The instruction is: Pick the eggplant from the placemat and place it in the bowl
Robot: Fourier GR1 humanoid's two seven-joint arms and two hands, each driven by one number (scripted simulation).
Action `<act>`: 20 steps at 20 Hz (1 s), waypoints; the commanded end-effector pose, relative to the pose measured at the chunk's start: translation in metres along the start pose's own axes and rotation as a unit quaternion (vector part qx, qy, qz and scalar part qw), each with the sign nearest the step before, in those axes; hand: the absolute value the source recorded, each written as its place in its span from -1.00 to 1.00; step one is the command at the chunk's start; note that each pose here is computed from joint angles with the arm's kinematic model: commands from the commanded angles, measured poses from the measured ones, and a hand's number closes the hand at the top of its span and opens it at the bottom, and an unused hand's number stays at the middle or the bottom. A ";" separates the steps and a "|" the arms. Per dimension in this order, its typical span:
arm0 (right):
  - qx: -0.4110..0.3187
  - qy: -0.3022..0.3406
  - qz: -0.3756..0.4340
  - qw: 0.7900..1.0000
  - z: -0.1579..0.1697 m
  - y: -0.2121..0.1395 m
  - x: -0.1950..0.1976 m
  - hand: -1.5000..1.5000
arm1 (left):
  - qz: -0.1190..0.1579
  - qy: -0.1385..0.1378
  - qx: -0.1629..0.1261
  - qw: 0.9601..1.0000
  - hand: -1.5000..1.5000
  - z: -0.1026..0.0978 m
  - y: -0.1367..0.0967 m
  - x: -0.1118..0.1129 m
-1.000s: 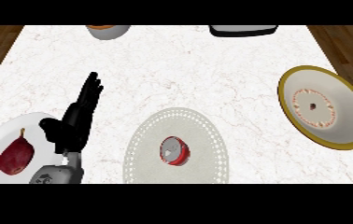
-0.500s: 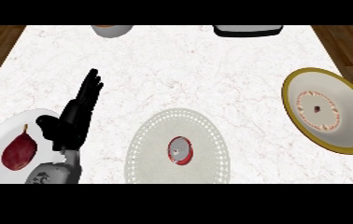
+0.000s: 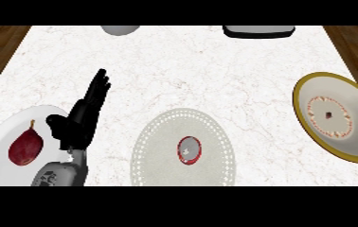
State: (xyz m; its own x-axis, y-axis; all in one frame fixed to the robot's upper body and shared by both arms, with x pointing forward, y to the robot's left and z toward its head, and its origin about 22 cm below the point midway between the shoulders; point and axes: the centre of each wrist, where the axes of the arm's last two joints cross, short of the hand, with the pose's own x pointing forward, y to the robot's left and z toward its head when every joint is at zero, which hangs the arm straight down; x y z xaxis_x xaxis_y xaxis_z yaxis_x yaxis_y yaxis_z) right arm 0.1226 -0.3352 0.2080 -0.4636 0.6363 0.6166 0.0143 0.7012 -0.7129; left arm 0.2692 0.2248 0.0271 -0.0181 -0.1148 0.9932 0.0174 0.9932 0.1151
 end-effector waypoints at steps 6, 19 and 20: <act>-0.045 0.068 0.112 0.990 -0.042 -0.041 -0.032 1.00 | -0.003 -0.012 -0.009 1.000 0.00 -0.010 -0.027 0.013; -0.037 0.108 0.152 0.982 -0.076 -0.008 -0.164 1.00 | -0.007 -0.005 -0.016 1.000 0.00 -0.020 -0.016 0.001; -0.033 0.106 0.152 0.982 -0.072 0.001 -0.178 1.00 | 0.002 -0.004 -0.009 1.000 0.00 -0.020 -0.020 0.001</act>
State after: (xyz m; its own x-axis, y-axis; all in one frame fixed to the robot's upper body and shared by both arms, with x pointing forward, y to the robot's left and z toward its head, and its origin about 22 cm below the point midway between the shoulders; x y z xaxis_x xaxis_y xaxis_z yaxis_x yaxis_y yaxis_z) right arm 0.2492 -0.4153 0.1573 -0.2429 0.8544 0.4593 0.2034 0.5078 -0.8371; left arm 0.2840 0.2088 0.0319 -0.0280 -0.1148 0.9930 0.0473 0.9921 0.1160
